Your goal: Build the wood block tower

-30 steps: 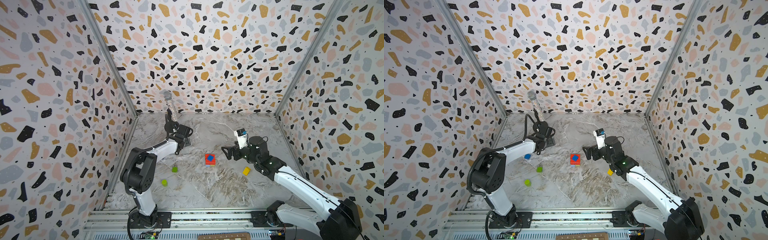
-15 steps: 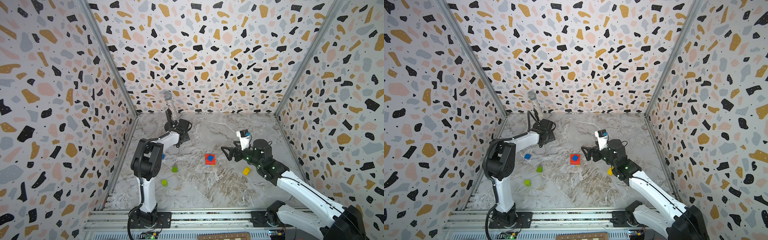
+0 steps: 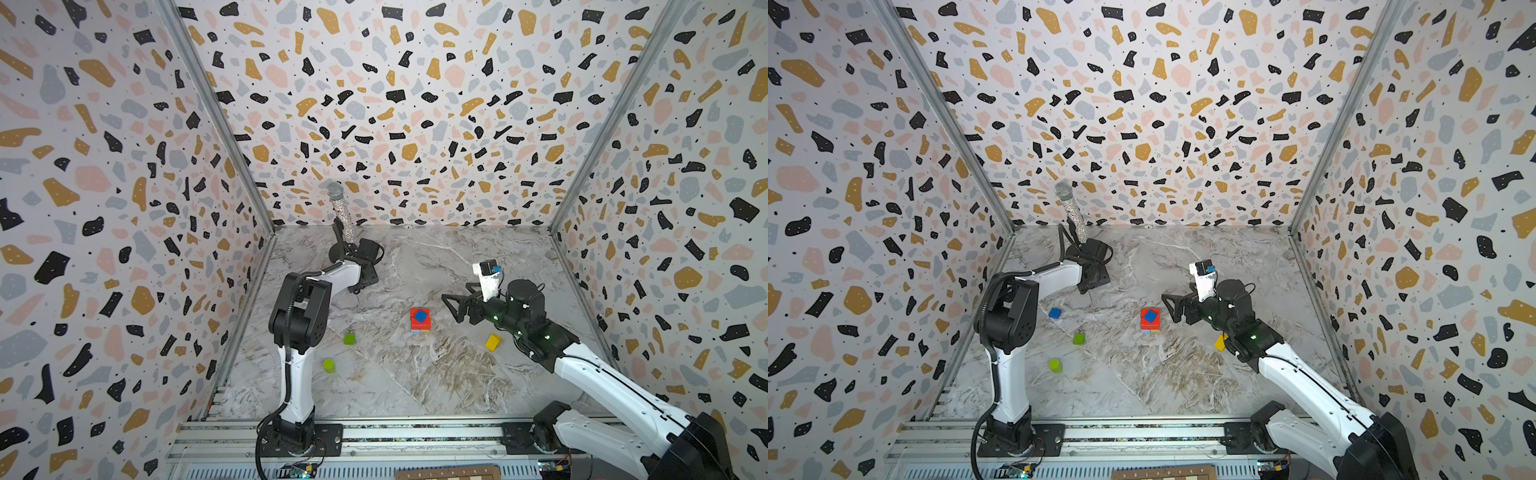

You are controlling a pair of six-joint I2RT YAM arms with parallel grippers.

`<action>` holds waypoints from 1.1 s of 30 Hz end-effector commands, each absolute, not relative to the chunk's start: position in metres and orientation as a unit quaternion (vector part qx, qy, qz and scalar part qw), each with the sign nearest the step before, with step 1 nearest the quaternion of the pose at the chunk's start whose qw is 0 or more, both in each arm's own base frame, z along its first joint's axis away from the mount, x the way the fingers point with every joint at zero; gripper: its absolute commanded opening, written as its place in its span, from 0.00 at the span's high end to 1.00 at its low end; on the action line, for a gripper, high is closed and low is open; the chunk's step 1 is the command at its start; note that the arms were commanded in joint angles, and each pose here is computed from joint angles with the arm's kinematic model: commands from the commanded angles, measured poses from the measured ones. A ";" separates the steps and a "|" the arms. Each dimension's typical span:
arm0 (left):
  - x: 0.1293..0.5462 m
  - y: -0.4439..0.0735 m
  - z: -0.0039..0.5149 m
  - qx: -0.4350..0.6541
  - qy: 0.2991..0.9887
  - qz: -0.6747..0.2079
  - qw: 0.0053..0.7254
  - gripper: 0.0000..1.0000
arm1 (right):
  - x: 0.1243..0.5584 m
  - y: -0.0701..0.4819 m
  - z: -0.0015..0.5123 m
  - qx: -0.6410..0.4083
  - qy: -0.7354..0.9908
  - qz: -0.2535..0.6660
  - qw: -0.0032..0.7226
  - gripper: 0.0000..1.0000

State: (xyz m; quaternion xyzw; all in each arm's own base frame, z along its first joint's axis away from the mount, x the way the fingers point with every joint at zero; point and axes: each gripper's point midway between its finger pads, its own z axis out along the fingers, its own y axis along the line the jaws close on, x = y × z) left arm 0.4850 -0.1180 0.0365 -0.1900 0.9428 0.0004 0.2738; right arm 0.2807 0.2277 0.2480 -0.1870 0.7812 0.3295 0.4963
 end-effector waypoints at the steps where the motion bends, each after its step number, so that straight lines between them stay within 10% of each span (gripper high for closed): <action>1: 0.490 -0.114 0.035 -0.194 0.942 0.005 0.272 0.40 | 0.279 0.226 0.262 -0.185 0.767 0.338 0.513 0.00; 33: 0.483 -0.118 0.064 -0.168 0.945 -0.011 0.281 0.76 | 0.282 0.226 0.255 -0.187 0.774 0.330 0.508 0.01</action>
